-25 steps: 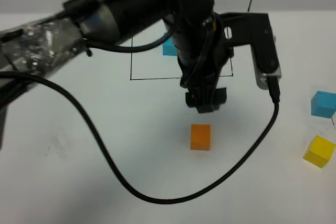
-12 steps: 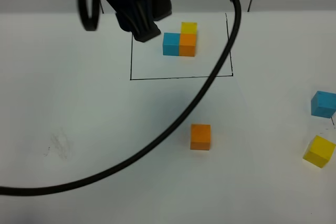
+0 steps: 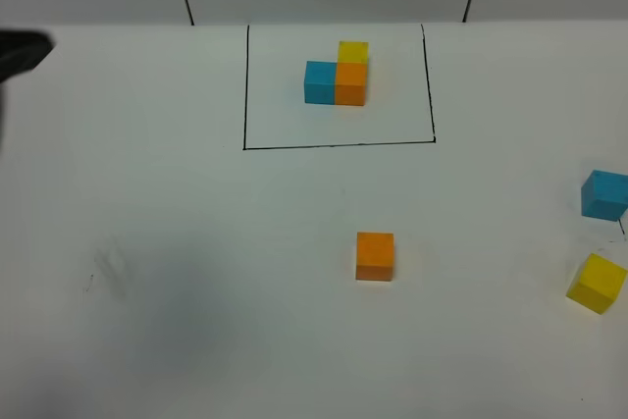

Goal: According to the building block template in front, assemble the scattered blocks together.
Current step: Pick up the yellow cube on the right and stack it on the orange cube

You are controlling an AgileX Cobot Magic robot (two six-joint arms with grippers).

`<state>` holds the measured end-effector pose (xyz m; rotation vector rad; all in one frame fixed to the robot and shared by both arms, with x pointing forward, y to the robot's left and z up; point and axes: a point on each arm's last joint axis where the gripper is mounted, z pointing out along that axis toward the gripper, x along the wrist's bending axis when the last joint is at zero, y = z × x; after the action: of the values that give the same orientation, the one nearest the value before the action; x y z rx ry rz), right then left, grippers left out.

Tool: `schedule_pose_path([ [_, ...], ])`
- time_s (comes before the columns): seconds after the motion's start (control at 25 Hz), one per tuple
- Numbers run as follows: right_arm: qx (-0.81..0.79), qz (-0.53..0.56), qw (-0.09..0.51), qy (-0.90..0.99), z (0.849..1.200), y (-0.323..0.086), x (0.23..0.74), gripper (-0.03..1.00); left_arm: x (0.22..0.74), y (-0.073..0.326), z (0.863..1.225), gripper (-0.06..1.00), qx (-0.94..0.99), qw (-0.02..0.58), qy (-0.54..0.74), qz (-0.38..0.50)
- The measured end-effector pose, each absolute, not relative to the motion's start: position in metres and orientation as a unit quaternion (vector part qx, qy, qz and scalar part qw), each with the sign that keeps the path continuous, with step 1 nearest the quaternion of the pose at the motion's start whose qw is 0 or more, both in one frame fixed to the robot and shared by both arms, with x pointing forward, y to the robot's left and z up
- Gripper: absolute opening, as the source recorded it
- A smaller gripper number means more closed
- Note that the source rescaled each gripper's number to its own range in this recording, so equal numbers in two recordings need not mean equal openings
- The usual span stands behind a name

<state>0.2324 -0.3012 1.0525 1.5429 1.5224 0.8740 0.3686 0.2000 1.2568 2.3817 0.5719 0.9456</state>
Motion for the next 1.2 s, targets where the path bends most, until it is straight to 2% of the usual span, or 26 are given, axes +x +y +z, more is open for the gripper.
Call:
schedule_pose_path([
  [0.16,0.607,0.344,0.391,0.599,1.052,-0.301,0.232,0.00,0.326,0.250,1.231,0.68,0.870,0.269,0.214,0.355],
  [0.4,0.607,0.344,0.391,0.599,1.052,-0.301,0.232,0.00,0.272,0.310,1.197,0.67,0.835,0.333,0.241,0.365],
  [0.56,0.607,0.344,0.391,0.599,1.052,-0.301,0.232,0.00,0.260,0.315,1.171,0.61,0.843,0.349,0.239,0.332],
  [0.84,0.607,0.344,0.391,0.599,1.052,-0.301,0.232,0.00,0.258,0.300,1.135,0.45,0.870,0.329,0.253,0.267],
  [1.04,0.607,0.344,0.391,0.599,1.052,-0.301,0.232,0.00,0.242,0.302,1.120,0.43,0.854,0.343,0.293,0.257],
  [1.2,0.607,0.344,0.391,0.599,1.052,-0.301,0.232,0.00,0.216,0.311,1.118,0.43,0.805,0.378,0.346,0.300],
])
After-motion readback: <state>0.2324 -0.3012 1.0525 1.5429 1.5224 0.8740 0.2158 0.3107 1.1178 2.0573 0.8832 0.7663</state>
